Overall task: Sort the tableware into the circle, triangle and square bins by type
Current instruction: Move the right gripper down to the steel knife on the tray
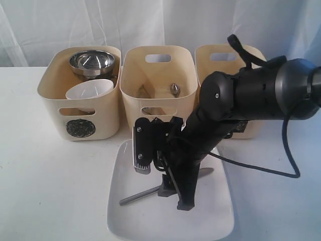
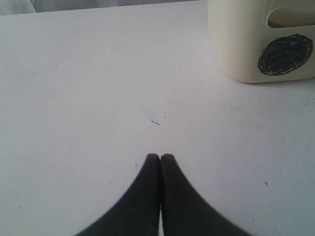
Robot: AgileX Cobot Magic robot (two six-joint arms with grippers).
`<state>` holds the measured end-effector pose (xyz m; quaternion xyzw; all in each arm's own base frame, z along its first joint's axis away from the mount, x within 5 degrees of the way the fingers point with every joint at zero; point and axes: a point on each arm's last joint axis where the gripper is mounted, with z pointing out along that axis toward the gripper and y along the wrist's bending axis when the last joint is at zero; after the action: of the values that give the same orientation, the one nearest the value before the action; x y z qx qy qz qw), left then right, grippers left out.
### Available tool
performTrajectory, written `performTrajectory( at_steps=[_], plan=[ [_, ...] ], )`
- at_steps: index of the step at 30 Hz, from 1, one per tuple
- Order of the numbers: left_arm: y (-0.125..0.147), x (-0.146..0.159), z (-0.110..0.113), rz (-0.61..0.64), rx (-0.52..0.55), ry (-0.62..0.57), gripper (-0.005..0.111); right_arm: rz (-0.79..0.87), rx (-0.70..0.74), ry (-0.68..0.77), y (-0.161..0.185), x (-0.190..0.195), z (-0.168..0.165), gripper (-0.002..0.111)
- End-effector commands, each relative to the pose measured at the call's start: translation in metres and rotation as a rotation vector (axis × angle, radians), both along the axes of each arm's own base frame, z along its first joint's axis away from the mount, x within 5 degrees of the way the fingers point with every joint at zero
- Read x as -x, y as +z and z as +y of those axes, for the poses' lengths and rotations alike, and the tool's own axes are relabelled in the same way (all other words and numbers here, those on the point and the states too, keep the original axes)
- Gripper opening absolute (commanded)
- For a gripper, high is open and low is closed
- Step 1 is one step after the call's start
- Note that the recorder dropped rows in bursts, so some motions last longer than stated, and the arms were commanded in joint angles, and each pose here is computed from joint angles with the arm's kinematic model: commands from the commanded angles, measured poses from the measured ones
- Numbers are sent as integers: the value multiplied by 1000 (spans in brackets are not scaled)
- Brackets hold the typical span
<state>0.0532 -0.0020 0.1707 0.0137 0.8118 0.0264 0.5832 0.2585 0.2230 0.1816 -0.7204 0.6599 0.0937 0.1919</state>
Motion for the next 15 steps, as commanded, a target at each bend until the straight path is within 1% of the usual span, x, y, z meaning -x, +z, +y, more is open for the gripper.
performTrajectory(
  at_steps=[1, 6, 15],
  plan=[
    [-1, 0, -1, 0, 16, -5, 0, 8, 39, 30, -10, -2, -3, 57],
    [-1, 0, -1, 0, 16, -5, 0, 8, 90, 55, -25, -5, -4, 57],
    [-1, 0, -1, 0, 16, -5, 0, -26, 86, 34, -38, -12, -1, 57]
  ],
)
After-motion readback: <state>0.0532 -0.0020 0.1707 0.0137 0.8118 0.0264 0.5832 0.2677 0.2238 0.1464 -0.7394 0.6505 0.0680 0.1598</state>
